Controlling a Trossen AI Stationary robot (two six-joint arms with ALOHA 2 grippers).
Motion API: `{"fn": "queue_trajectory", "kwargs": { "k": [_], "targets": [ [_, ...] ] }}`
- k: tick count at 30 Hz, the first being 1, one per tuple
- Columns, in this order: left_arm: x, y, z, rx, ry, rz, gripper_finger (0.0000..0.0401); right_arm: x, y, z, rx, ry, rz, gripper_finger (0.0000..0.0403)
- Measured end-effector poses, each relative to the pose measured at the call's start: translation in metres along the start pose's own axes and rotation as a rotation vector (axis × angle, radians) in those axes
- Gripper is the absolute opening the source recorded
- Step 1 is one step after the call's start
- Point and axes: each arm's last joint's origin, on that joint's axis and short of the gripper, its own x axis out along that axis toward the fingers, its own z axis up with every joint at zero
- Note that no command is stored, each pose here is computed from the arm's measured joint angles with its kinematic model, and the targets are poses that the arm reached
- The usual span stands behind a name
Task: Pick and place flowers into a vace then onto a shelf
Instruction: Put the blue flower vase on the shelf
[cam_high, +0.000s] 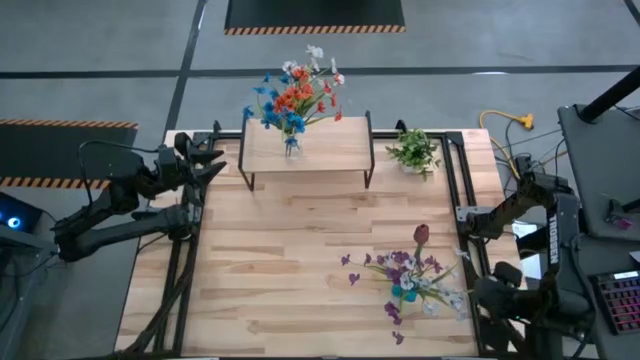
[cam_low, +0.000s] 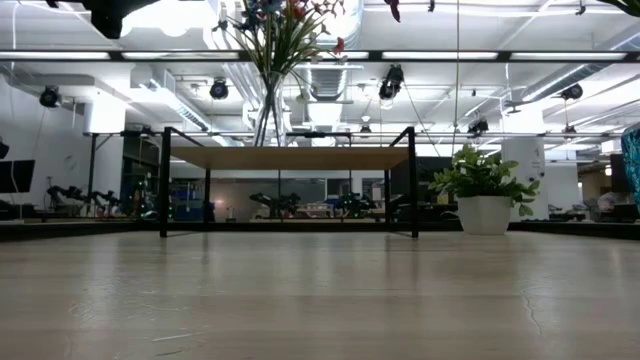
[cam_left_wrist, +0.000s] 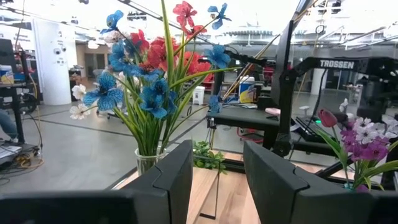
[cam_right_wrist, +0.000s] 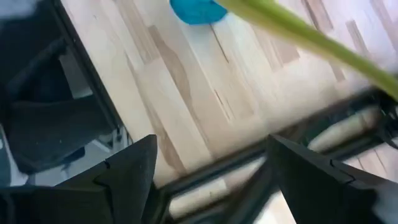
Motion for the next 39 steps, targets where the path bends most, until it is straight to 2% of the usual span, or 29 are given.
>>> {"fn": "queue_trajectory", "kwargs": {
  "k": [6, 10, 15, 19, 22, 27, 33, 39],
  "targets": [
    [0.000, 0.000, 0.000, 0.000, 0.000, 0.001, 0.0127, 0.030, 0.008, -0.003, -0.038, -0.098, 0.005, 0.0292],
    [0.000, 0.000, 0.000, 0.000, 0.000, 0.001, 0.0127, 0.051, 0.009, -0.006, -0.046, -0.206, -0.034, 0.0297],
    [0.000, 0.000, 0.000, 0.000, -0.001, 0.015, 0.0127, 0.076, 0.006, -0.003, -0.046, -0.287, -0.115, 0.0328],
    [0.000, 0.000, 0.000, 0.000, -0.001, 0.016, 0.0127, 0.094, 0.004, 0.007, -0.046, -0.395, -0.159, 0.0362],
    [0.000, 0.000, 0.000, 0.000, -0.002, 0.016, 0.0127, 0.106, 0.004, 0.010, -0.046, -0.454, -0.170, 0.0374],
    [0.000, 0.000, 0.000, 0.000, -0.002, 0.017, 0.0127, 0.124, 0.003, 0.009, -0.054, -0.542, -0.145, 0.0375],
    [0.000, 0.000, 0.000, 0.001, -0.002, 0.016, 0.0127, 0.144, 0.003, 0.008, -0.046, -0.721, -0.044, 0.0375],
    [0.000, 0.000, 0.000, 0.001, -0.002, 0.016, 0.0127, 0.163, 0.000, 0.006, -0.016, -0.777, -0.003, 0.0375]
  ]
}}
